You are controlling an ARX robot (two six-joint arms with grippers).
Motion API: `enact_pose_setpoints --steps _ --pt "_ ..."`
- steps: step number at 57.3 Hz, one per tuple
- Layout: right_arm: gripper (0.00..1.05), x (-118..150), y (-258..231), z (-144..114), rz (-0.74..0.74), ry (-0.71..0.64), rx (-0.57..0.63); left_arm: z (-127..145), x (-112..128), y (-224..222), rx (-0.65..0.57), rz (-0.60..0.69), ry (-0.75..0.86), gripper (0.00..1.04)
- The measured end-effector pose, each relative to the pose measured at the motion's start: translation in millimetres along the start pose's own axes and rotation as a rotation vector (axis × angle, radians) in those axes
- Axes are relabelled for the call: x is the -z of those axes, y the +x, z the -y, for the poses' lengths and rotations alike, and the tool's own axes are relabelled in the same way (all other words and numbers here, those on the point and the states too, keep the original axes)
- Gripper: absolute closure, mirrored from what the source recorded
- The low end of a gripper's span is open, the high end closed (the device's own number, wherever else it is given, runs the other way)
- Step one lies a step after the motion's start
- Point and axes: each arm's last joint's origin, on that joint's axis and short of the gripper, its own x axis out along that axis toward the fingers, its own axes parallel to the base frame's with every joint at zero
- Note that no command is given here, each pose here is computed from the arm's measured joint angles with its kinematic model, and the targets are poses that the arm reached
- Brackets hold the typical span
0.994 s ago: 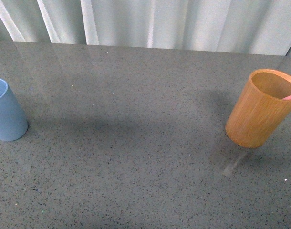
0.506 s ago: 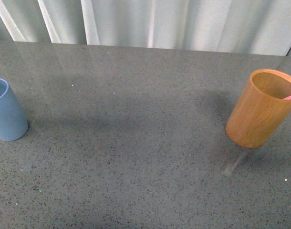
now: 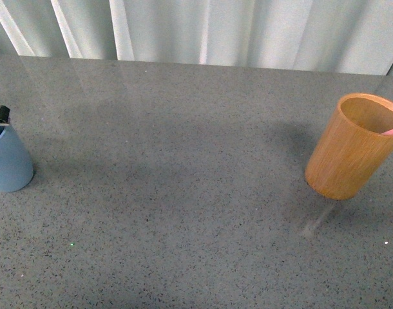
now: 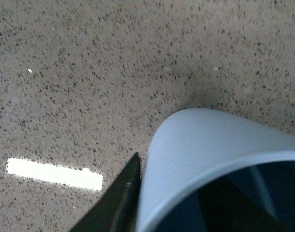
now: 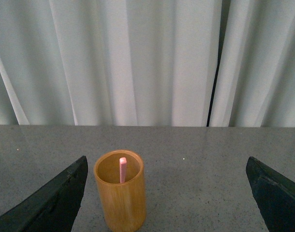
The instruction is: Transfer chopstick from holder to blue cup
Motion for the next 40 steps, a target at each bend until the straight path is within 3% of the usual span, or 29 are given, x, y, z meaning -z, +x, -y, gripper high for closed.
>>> enact_pose_setpoints --steps 11,25,40 --pt "0.10 0.0 0.0 0.0 0.000 0.000 0.000 24.0 3.6 -9.5 0.036 -0.045 0.017 1.02" --pt "0.10 0.0 0.0 0.0 0.000 0.000 0.000 69.9 7.9 -50.4 0.129 -0.045 0.058 1.01" --pt "0.10 0.0 0.0 0.0 0.000 0.000 0.000 163.3 13.0 -76.5 0.246 -0.032 0.172 1.01"
